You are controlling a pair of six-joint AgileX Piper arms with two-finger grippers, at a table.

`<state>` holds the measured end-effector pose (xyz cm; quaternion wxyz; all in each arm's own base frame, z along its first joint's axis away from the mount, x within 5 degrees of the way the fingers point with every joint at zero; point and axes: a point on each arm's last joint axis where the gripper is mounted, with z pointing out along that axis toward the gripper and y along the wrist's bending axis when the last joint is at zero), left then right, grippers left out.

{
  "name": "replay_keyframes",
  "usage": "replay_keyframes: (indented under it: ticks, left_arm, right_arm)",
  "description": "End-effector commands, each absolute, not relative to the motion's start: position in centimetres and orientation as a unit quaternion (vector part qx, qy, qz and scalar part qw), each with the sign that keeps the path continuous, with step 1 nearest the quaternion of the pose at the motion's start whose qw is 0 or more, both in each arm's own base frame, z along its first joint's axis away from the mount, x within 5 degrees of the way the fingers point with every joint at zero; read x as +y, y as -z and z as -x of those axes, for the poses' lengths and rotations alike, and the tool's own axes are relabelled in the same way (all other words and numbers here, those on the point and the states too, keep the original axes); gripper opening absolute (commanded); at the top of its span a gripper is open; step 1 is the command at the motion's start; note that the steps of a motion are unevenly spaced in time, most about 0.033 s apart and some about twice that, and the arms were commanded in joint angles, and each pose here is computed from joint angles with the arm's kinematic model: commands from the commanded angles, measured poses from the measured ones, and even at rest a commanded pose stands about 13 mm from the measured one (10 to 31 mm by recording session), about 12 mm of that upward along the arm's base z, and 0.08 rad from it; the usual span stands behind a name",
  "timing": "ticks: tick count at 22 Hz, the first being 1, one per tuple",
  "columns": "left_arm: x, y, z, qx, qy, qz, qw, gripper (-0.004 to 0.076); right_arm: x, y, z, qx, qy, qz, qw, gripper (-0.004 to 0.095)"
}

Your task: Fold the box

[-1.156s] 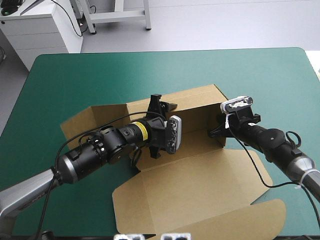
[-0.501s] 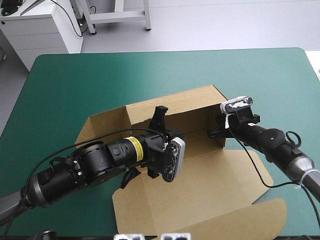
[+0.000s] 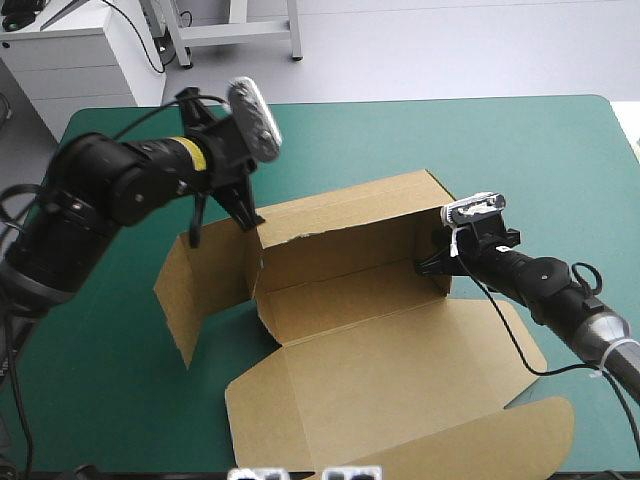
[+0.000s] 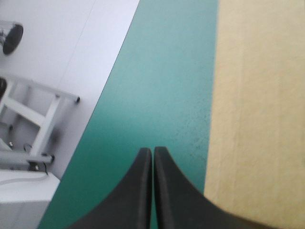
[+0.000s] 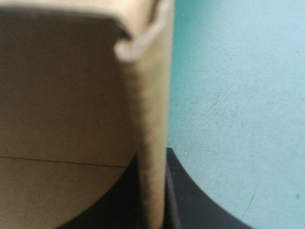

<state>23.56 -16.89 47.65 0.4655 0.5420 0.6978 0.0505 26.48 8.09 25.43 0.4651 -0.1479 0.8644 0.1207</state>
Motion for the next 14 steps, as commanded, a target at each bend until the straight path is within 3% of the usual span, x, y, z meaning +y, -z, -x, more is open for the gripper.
replay_keyframes:
  ticks: [1, 5, 9, 14]
  left_arm:
    - [-12.3, -51.1, -23.4, 0.738, -0.013, -0.451, 0.502, -0.0001]
    - [-7.5, -50.7, -24.7, 0.808, 0.013, -0.357, 0.468, -0.0002]
    - [-0.7, -47.0, -26.6, 0.885, 0.061, -0.216, 0.409, -0.0002]
    - [1.5, -43.8, -27.3, 0.904, 0.117, -0.144, 0.386, -0.0008]
  right_arm:
    - [8.4, -26.8, -26.4, 0.854, -0.139, 0.145, 0.480, -0.0018]
    - [8.4, -26.8, -26.3, 0.854, -0.139, 0.146, 0.479, -0.0018]
    - [8.4, -26.8, -26.3, 0.854, -0.139, 0.150, 0.478, -0.0018]
    - [8.5, -26.8, -26.3, 0.852, -0.135, 0.164, 0.478, -0.0018]
